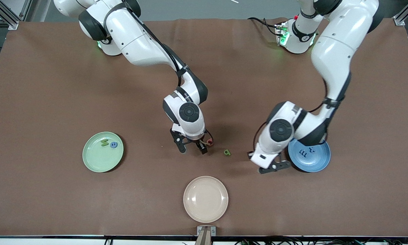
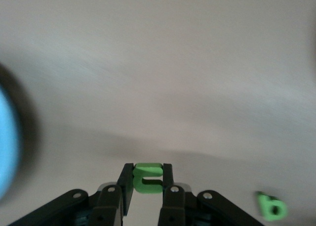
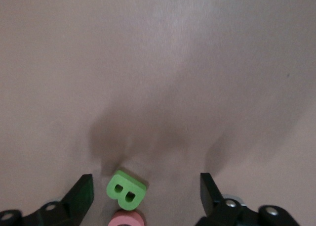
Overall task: Sort upper and lower case letters into plates
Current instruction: 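Place the n in the blue plate while the right gripper grasps green B, then grasp the green b with the left gripper while the right gripper places B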
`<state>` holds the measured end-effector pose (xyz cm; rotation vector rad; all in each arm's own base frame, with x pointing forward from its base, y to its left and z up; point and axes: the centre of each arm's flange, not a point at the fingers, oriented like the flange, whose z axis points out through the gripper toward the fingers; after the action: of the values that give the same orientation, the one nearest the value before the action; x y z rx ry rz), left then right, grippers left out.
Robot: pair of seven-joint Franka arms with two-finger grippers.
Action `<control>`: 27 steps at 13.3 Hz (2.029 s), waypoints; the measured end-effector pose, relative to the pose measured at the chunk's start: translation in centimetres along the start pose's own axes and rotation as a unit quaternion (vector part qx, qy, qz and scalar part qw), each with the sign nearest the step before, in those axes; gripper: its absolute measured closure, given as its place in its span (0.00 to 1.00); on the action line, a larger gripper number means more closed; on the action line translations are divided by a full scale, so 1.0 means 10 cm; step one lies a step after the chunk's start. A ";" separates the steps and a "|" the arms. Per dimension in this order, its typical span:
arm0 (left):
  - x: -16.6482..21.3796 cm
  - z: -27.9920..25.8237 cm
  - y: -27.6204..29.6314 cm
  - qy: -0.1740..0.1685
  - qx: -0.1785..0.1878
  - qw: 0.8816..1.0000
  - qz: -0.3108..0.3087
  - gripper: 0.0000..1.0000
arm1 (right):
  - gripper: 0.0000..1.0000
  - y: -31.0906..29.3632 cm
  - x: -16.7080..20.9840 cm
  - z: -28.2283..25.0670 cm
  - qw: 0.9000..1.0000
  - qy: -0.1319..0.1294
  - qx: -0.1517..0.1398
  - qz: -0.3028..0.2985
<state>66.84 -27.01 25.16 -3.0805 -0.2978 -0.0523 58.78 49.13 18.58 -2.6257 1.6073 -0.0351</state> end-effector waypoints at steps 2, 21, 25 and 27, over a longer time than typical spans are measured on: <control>0.17 -0.11 -0.38 -0.014 0.022 0.999 0.031 0.73 | 0.08 -0.02 -0.09 0.05 1.000 0.000 0.000 0.003; -0.07 -0.16 -0.63 -0.035 -0.008 0.999 0.020 0.00 | 0.63 0.21 1.85 -0.69 0.973 -0.003 -0.078 -0.216; -0.44 -0.22 0.16 -0.029 -0.016 0.998 -0.050 0.00 | 0.63 0.96 2.90 -0.78 0.950 -0.019 -0.073 -0.302; -0.55 -0.16 0.49 -0.032 -0.026 0.996 -0.082 0.00 | 0.63 1.25 3.31 -0.73 0.940 -0.024 -0.069 -0.334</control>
<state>62.33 -32.97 26.30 -3.1062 -0.5612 0.0344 62.39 13.67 24.58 -3.1125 0.6535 0.1108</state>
